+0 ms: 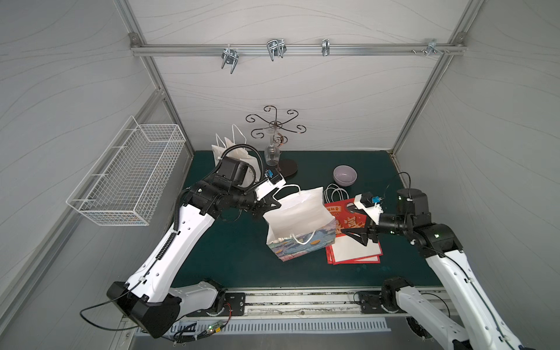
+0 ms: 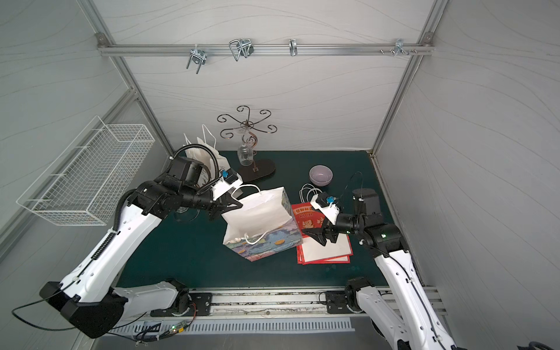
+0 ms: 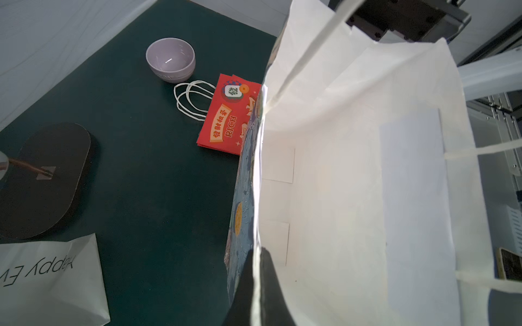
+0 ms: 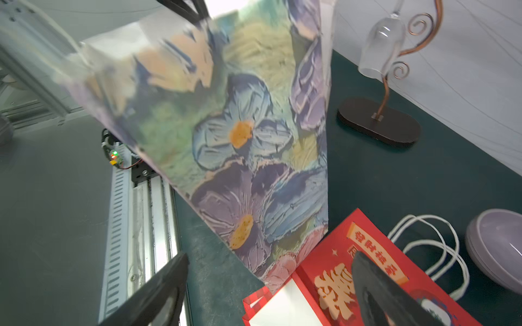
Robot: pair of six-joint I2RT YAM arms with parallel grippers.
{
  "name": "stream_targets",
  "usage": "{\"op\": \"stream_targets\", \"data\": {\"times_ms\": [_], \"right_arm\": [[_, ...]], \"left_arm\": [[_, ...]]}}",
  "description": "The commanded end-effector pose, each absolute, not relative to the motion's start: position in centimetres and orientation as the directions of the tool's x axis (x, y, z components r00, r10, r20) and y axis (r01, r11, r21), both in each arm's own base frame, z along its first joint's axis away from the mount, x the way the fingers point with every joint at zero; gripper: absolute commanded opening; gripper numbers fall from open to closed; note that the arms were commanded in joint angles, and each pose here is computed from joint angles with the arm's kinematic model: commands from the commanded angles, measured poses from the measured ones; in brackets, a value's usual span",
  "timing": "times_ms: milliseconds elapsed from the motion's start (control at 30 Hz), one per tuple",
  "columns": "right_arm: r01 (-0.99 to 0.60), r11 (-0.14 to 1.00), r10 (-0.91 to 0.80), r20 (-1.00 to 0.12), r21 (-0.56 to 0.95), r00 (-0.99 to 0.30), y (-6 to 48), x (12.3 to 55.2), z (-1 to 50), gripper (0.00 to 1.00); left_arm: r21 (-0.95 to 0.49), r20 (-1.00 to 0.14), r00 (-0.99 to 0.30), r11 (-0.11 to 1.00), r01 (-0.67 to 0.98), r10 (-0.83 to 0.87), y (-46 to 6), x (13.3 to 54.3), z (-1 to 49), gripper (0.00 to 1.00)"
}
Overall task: Put away the paper bag
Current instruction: Place the paper bag at the center of the board.
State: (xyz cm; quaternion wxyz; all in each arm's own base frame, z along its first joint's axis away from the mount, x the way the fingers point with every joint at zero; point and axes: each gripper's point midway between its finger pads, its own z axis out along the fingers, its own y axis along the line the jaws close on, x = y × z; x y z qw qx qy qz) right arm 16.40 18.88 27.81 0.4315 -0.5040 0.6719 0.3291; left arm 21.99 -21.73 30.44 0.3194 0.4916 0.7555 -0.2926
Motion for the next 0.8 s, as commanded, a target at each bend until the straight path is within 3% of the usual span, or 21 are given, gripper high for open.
{"op": "stream_targets", "data": {"times_ms": [0,333,433,500,533,767], "right_arm": [[-0.993,0.12,-0.393,-0.919,-0.008,-0.04,20.3,14.3,27.2,0.9],[-1.0,0.022,-0.348,-0.937,0.018,-0.024,22.8,14.1,25.5,0.89],[-0.999,0.017,-0.35,-0.936,0.027,-0.031,23.1,14.6,24.9,0.88],[-0.999,0.019,-0.355,-0.934,0.029,-0.034,23.2,14.8,24.7,0.88],[-0.999,0.019,-0.356,-0.934,0.029,-0.034,23.2,14.8,24.6,0.88],[-0.999,0.022,-0.368,-0.929,0.045,-0.05,23.2,14.9,23.8,0.88]], "left_arm": [[-0.095,-0.767,-0.23,0.248,0.964,0.6,-21.9,21.5,29.5,0.0],[-0.078,-0.754,-0.209,0.231,0.97,0.623,-22.7,23.5,28.2,0.0],[-0.07,-0.753,-0.222,0.261,0.963,0.619,-22.6,24.1,28.5,0.26],[-0.048,-0.767,-0.211,0.273,0.961,0.606,-22.5,24.2,29.2,0.52],[-0.036,-0.777,-0.209,0.289,0.957,0.594,-22.4,24.3,29.6,0.58],[0.08,-0.868,-0.146,0.425,0.902,0.474,-20.9,23.8,35.6,0.68]]}}
